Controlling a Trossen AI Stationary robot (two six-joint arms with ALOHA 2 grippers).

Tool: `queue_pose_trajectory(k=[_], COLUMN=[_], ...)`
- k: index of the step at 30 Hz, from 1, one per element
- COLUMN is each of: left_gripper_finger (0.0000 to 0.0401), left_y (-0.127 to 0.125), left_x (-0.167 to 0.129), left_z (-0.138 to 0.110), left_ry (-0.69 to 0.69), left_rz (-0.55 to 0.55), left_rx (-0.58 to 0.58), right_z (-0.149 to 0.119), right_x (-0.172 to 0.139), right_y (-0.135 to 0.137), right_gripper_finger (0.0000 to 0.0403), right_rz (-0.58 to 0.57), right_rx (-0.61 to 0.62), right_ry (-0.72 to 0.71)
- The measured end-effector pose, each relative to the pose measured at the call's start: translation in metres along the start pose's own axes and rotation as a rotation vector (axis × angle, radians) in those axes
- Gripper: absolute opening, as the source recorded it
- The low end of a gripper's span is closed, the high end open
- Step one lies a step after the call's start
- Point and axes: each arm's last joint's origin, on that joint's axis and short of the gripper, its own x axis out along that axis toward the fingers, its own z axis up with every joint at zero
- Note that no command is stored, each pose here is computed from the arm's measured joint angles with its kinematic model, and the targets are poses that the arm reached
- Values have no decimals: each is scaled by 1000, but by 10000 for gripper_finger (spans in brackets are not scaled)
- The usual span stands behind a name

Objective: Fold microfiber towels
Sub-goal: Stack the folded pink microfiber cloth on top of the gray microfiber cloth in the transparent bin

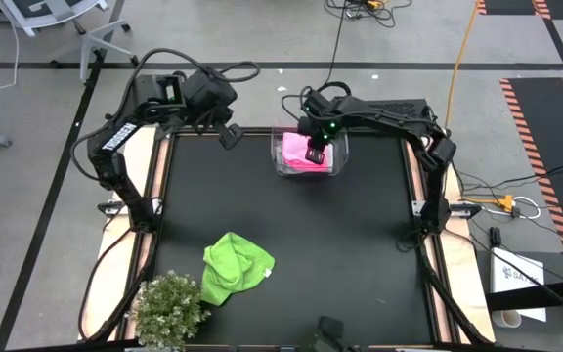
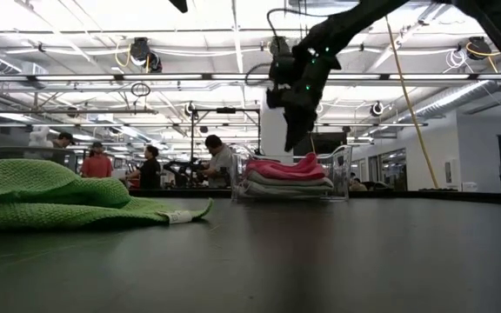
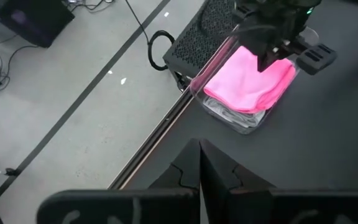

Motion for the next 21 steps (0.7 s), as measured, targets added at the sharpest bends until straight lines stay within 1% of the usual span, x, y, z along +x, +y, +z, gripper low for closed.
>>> queue_pose_trajectory(k=[5, 14, 21], left_gripper_finger=[3, 3, 3], left_y=[-1, -1, 0], left_x=[0, 0, 0], left_z=[0, 0, 0], left_ry=[1, 1, 0], left_rz=[-6, -6, -4], left_rx=[2, 10, 10], right_z=[-17, -27, -44], right_x=[15, 18, 35], right_y=[-7, -18, -16], right_gripper_finger=[0, 0, 0], right_rz=[45, 49, 73], right_rx=[26, 52, 73], right_ry=[173, 206, 265])
